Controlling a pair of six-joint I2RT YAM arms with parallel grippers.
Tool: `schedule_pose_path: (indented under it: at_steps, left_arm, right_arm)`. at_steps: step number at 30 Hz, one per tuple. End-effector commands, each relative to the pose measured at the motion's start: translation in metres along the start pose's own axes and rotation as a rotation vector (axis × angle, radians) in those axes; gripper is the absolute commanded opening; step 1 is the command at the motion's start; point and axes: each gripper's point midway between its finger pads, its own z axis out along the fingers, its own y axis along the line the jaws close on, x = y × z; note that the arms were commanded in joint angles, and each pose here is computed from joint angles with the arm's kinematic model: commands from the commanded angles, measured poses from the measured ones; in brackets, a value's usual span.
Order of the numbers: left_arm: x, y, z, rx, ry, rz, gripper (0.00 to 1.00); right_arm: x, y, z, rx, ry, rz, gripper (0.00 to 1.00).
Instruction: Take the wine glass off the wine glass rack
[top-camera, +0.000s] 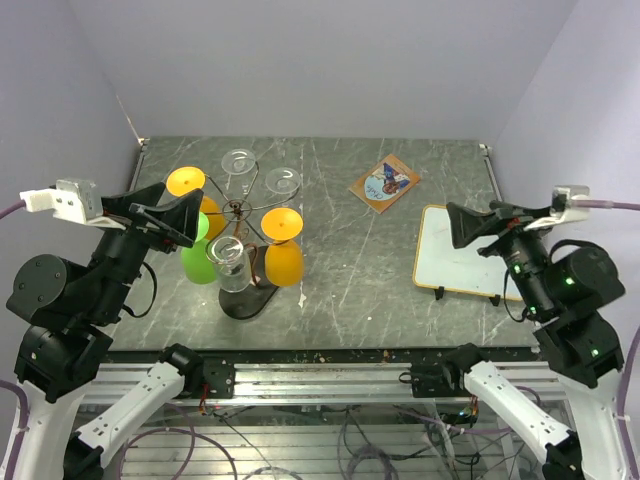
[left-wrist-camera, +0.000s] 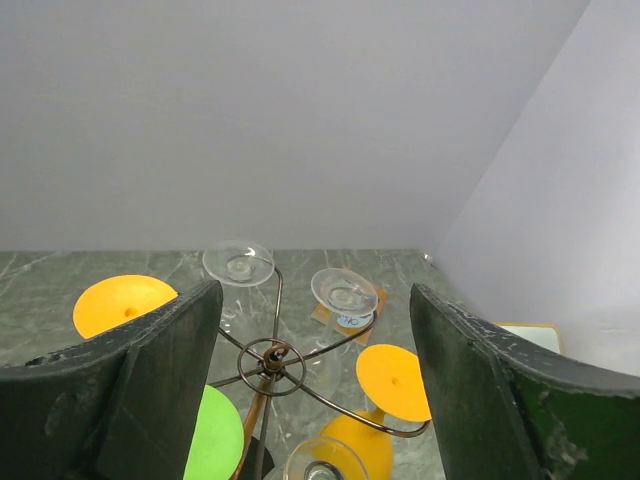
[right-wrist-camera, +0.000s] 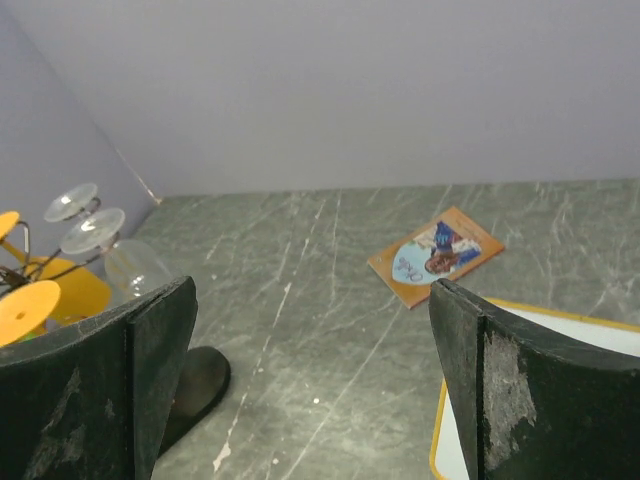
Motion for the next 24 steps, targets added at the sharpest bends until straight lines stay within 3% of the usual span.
schedule_pose_path:
  at_steps: [1, 7, 16, 24]
  left_arm:
    - [-0.007, 0.002, -0.001, -0.015, -0.013, 0.004, 0.88]
    - [-0.004, 0.004, -0.001, -0.025, -0.003, 0.009, 0.94]
    - [0.0, 0.006, 0.001, -0.039, 0.022, 0.008, 0.98]
    - [0.009, 0.002, 0.006, -0.039, 0.081, -0.026, 0.98]
  right_arm:
    - [0.028, -0.011, 0.015, 0.064, 0.076, 0.017, 1.0]
    - [0.069, -0.017, 0.034, 0.108, 0.187, 0.057, 1.0]
    - [0.136, 0.0, 0.038, 0.014, 0.344, 0.188, 1.0]
    - [0.152, 0.035, 0.056, -0.116, 0.496, 0.272, 1.0]
